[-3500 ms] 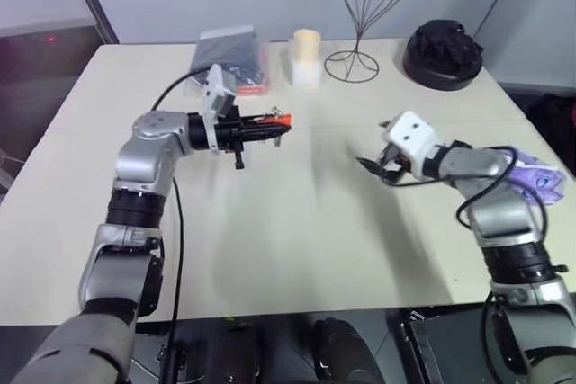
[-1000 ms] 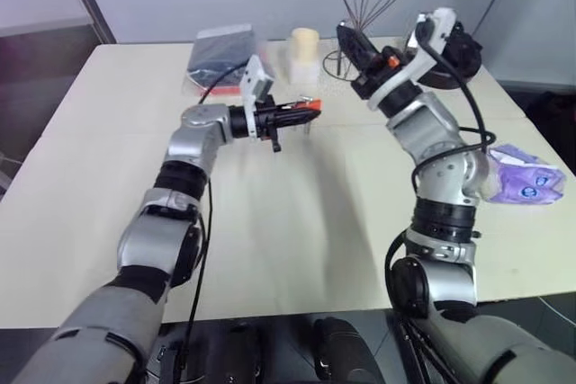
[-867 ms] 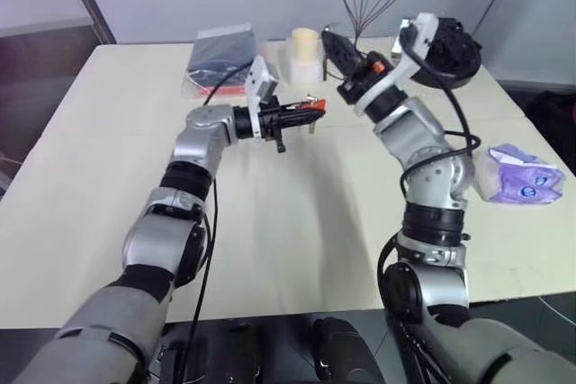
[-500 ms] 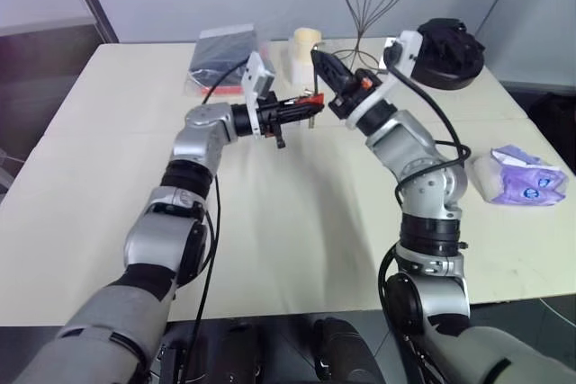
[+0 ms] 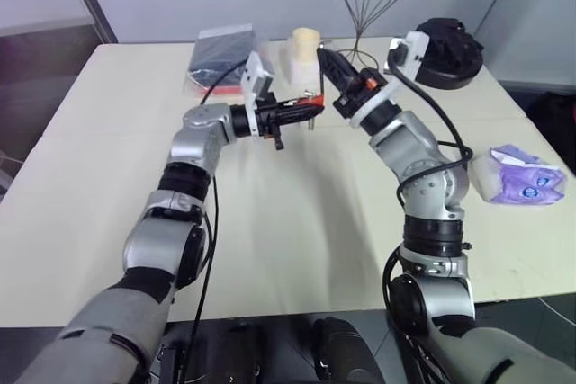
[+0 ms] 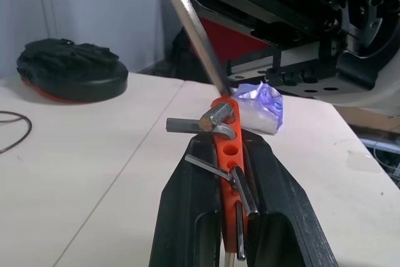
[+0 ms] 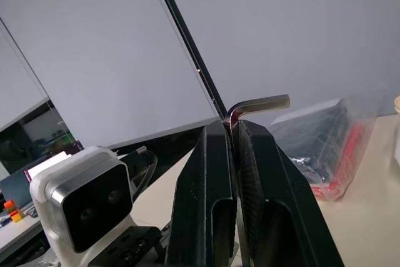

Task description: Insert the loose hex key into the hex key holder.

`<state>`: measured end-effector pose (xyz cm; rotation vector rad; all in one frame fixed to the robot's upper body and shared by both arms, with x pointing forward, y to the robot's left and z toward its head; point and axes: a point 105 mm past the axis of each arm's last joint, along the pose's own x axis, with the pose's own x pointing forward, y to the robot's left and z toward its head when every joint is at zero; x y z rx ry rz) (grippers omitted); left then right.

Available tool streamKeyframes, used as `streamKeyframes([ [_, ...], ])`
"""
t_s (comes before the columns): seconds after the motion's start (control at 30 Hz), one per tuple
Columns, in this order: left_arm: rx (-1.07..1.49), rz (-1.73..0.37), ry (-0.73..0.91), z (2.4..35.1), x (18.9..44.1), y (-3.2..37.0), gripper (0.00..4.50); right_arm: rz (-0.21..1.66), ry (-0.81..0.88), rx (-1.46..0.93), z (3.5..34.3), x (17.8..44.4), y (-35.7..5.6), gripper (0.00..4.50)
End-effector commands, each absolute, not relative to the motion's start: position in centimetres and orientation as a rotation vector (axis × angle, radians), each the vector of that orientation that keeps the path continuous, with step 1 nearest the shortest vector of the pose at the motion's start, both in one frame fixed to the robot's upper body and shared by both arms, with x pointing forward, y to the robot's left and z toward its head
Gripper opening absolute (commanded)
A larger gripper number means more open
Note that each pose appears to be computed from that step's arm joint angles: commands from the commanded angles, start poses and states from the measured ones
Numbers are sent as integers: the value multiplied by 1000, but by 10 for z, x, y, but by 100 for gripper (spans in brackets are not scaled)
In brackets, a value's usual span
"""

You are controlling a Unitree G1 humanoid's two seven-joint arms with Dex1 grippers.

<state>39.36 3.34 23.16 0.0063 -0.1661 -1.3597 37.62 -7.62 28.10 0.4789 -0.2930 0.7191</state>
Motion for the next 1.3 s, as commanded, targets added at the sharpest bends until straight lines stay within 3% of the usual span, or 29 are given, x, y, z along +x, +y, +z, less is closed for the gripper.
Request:
streamKeyframes([
  [0.03, 26, -1364, -235, 248, 390, 35, 0, 739, -347, 471, 295, 371, -74, 6],
  [0.8, -17, -1310, -271, 263, 398, 39, 0, 719, -320, 452, 281, 373, -79, 6],
  [1.3, -22, -1305, -276, 267, 399, 41, 0, 745, -287, 311, 265, 367, -84, 6],
])
